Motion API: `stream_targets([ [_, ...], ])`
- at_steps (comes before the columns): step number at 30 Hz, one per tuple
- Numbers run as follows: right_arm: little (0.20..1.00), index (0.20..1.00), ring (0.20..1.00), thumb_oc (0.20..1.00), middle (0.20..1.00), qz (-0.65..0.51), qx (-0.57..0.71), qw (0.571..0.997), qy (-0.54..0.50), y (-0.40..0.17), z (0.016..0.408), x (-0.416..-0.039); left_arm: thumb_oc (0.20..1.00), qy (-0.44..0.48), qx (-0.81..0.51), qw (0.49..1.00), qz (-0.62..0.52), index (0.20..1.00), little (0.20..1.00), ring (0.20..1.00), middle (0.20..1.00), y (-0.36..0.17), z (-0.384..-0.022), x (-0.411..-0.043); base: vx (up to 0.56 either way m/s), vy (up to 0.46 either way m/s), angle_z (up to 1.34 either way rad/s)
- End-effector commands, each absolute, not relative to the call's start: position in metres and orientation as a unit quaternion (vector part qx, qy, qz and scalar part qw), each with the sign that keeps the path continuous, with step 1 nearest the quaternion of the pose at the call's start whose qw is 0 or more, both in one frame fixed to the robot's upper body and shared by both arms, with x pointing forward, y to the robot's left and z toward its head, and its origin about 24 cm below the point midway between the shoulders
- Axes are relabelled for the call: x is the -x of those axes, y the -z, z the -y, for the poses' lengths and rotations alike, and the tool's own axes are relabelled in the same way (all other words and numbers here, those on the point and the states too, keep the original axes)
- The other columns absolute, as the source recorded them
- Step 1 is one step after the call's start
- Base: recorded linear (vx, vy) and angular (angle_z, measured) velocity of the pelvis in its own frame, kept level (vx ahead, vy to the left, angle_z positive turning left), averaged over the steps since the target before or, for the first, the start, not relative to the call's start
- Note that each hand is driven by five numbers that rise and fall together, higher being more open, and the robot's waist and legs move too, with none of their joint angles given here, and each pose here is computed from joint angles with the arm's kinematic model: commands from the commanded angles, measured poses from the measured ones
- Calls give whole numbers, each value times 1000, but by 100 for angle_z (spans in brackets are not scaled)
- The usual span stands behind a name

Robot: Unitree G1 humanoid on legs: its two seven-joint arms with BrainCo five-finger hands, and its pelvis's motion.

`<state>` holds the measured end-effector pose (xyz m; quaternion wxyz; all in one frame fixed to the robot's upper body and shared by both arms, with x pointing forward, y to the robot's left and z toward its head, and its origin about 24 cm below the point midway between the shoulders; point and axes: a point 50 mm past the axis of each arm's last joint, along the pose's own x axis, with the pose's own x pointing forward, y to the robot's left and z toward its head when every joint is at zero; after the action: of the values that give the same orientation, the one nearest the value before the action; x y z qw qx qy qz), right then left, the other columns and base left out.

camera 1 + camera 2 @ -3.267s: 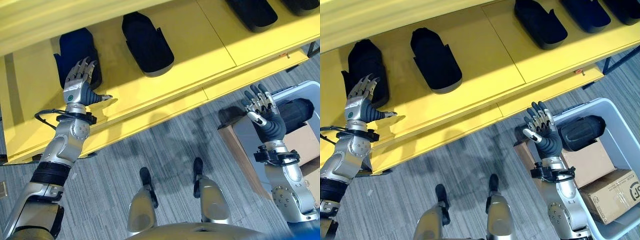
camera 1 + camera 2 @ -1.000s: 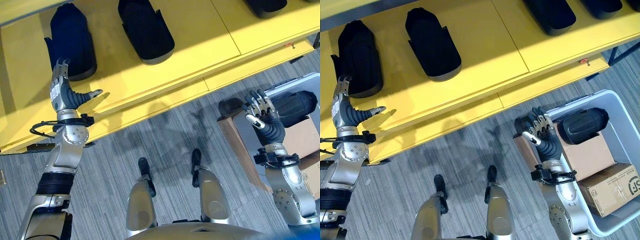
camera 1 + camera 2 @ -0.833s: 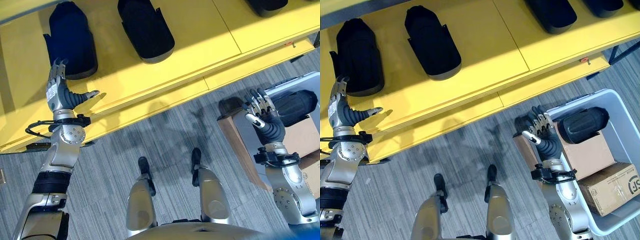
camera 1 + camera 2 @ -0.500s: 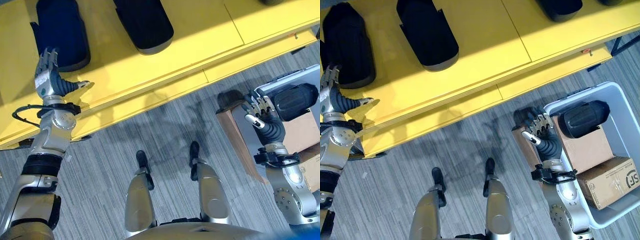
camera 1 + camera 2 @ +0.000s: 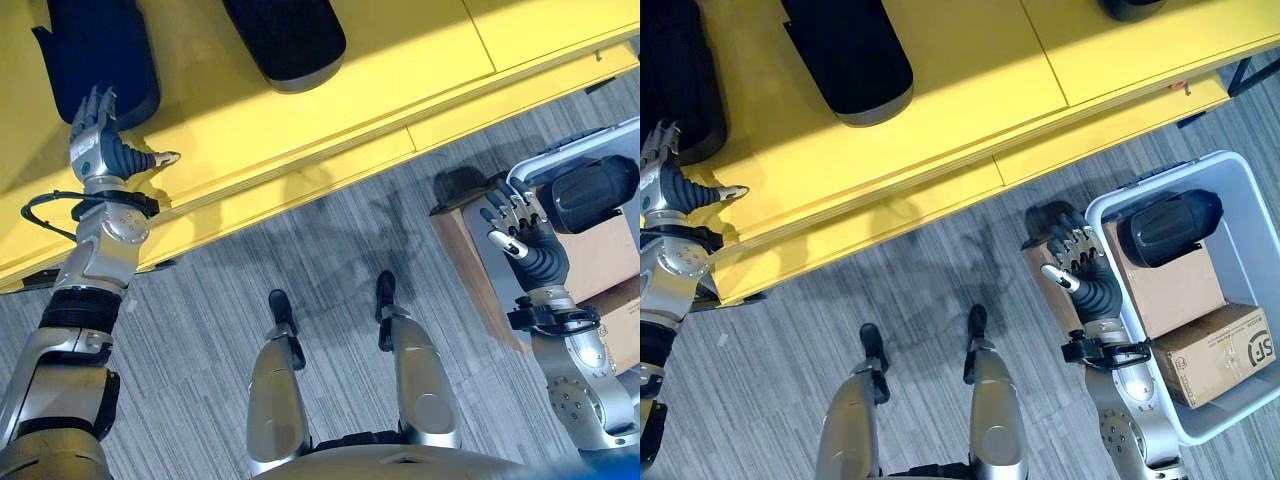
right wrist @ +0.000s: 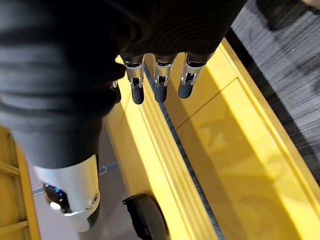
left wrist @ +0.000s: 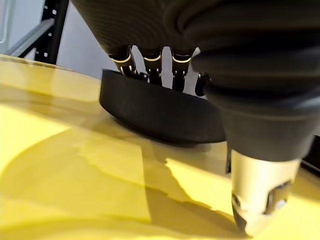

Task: Move parts from the plastic box to the shelf.

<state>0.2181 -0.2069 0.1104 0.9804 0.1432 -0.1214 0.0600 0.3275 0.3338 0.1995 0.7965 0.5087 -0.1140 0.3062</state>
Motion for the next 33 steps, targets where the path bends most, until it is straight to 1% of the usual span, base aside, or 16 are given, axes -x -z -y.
stream_targets([
  [1, 1000, 1000, 1000, 1000, 1000, 170, -137, 973, -77, -129, 208, -207, 1000, -327, -512, 787, 105, 1000, 1000, 1000, 1000, -212, -352, -323, 0, 0, 0],
  [4, 1000, 1000, 1000, 1000, 1000, 168, -140, 973, -79, -128, 207, -206, 1000, -323, -492, 804, 86, 1000, 1000, 1000, 1000, -208, -354, -328, 0, 0, 0],
  [9, 1000, 1000, 1000, 1000, 1000, 167, -142, 973, -80, -127, 207, -205, 1000, -311, -491, 810, 71, 1000, 1000, 1000, 1000, -208, -354, -332, 0, 0, 0],
  [16, 1000, 1000, 1000, 1000, 1000, 164, -141, 973, -79, -126, 209, -205, 1000, -271, -497, 822, 61, 1000, 1000, 1000, 1000, -207, -347, -338, 1, -1, -1],
  [18, 1000, 1000, 1000, 1000, 1000, 160, -141, 974, -80, -124, 209, -205, 1000, -252, -486, 835, 46, 1000, 1000, 1000, 1000, -202, -347, -340, 1, -2, 2],
  [28, 1000, 1000, 1000, 1000, 1000, 153, -145, 973, -89, -122, 208, -207, 1000, -209, -477, 853, 30, 1000, 1000, 1000, 1000, -205, -340, -348, 0, 0, 0],
  [33, 1000, 1000, 1000, 1000, 1000, 149, -146, 974, -92, -121, 207, -207, 1000, -202, -482, 852, 34, 1000, 1000, 1000, 1000, -207, -336, -350, 0, 0, 0],
])
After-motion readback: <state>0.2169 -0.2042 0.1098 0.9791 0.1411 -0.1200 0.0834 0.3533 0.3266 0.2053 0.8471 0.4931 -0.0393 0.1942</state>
